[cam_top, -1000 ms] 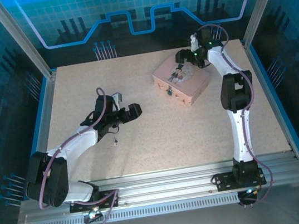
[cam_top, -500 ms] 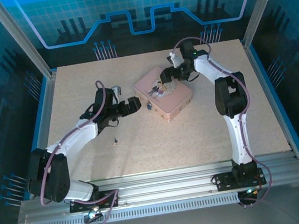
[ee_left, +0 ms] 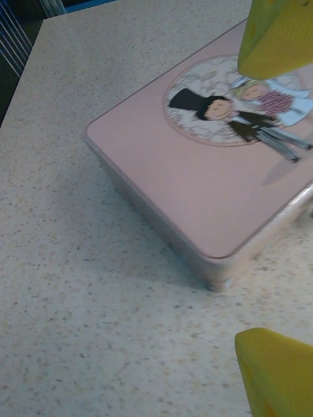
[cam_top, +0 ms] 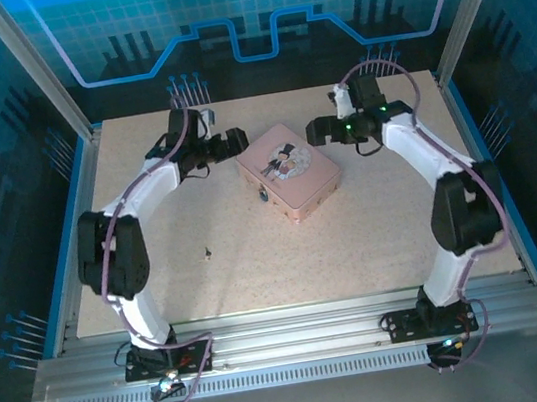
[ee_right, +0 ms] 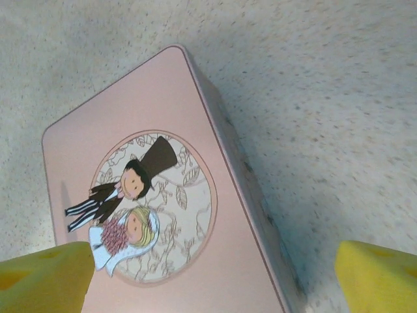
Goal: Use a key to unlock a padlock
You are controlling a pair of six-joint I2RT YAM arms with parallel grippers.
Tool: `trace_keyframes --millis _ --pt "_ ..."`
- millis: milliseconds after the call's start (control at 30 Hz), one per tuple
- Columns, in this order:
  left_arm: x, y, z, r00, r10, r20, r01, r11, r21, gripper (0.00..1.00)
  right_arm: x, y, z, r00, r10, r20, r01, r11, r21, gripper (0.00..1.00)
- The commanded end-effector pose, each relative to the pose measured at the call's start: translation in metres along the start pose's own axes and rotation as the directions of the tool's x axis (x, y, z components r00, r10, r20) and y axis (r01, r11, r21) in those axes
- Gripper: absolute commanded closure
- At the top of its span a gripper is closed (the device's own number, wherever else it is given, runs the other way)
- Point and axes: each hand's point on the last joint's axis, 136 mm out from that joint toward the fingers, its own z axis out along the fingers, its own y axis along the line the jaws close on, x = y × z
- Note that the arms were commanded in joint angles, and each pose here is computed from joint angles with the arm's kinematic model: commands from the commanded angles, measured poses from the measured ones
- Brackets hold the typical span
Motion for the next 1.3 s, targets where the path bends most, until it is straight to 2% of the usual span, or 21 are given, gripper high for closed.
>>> trace_keyframes --millis 0,200,367,633,700,933,1267 --pt "0.004 -0.005 0.018 0.996 0.035 -0.084 -0.031 0.998 0.048 0.01 0.030 -0.014 -0.012 0.990 0.142 0.010 -0.142 0.986 0.084 0.05" --pt "0.013 -0.013 0.057 0.978 0.058 -0.201 -0.034 0.992 0.118 0.08 0.106 0.000 -0.013 0.960 0.274 -0.049 -0.273 0.962 0.023 0.07" --pt "0.025 -0.021 0.065 0.965 0.085 -0.247 -0.044 0.985 0.165 0.11 0.140 0.015 0.000 0.953 0.286 -0.105 -0.290 0.956 -0.033 0.09" --pt "0.053 -0.047 0.050 0.953 0.124 -0.275 -0.055 0.967 0.247 0.17 0.141 0.020 0.022 0.943 0.304 -0.136 -0.313 0.949 -0.049 0.11" --pt "0.063 -0.052 0.044 0.953 0.120 -0.277 -0.046 0.965 0.259 0.18 0.131 0.021 0.025 0.944 0.306 -0.123 -0.313 0.949 -0.044 0.12" --pt "0.095 -0.067 0.025 0.956 0.120 -0.269 -0.035 0.953 0.300 0.19 0.127 0.000 0.035 0.940 0.318 -0.127 -0.317 0.948 0.032 0.13" --pt "0.146 -0.067 0.002 0.957 0.077 -0.281 0.010 0.954 0.298 0.20 0.101 -0.001 0.056 0.953 0.250 -0.169 -0.251 0.968 0.020 0.19"
